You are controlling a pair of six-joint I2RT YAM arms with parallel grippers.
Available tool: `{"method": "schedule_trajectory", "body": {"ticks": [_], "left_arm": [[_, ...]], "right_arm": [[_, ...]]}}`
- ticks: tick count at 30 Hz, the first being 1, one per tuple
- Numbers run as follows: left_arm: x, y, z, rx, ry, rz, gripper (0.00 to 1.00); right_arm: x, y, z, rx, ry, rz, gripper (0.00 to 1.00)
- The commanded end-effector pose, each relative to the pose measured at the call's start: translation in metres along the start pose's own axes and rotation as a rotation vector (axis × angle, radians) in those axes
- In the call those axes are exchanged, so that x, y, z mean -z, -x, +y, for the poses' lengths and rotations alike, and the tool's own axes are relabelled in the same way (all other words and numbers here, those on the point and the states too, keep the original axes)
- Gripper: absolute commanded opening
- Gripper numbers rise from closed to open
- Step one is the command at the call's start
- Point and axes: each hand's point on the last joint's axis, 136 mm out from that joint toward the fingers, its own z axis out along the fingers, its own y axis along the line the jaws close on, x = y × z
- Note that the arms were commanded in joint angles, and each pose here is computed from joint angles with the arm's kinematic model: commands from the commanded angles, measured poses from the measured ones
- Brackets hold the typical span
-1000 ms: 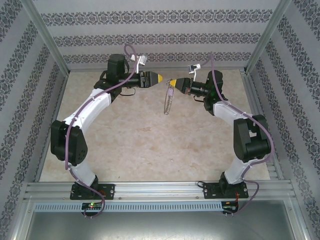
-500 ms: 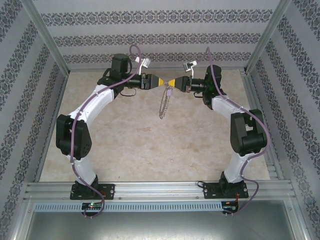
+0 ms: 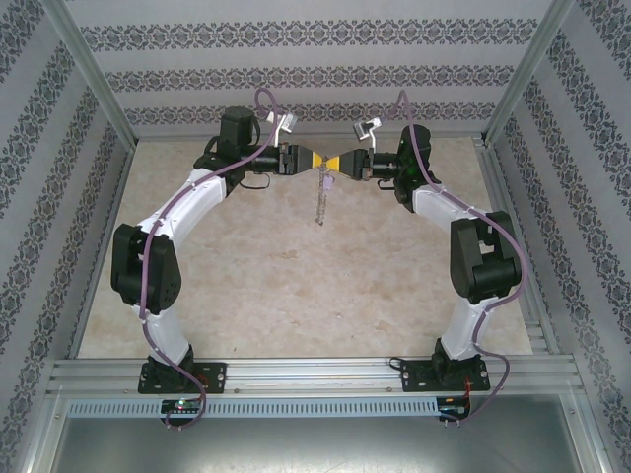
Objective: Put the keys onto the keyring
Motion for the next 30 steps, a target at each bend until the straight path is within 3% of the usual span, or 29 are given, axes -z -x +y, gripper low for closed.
{"method": "schedule_trajectory", "body": {"ticks": [1, 30], "left_arm": [[0.0, -0.002, 0.001, -0.009, -0.035, 0.014, 0.4], [-0.003, -0.01, -0.002, -0.015, -0.077, 0.035, 0.36]], "right_arm": [[-0.004, 0.002, 0.021, 0.072, 0.051, 0.044, 0.0], [-0.009, -0.002, 0.022, 0.066, 0.07, 0.074, 0.0]]}}
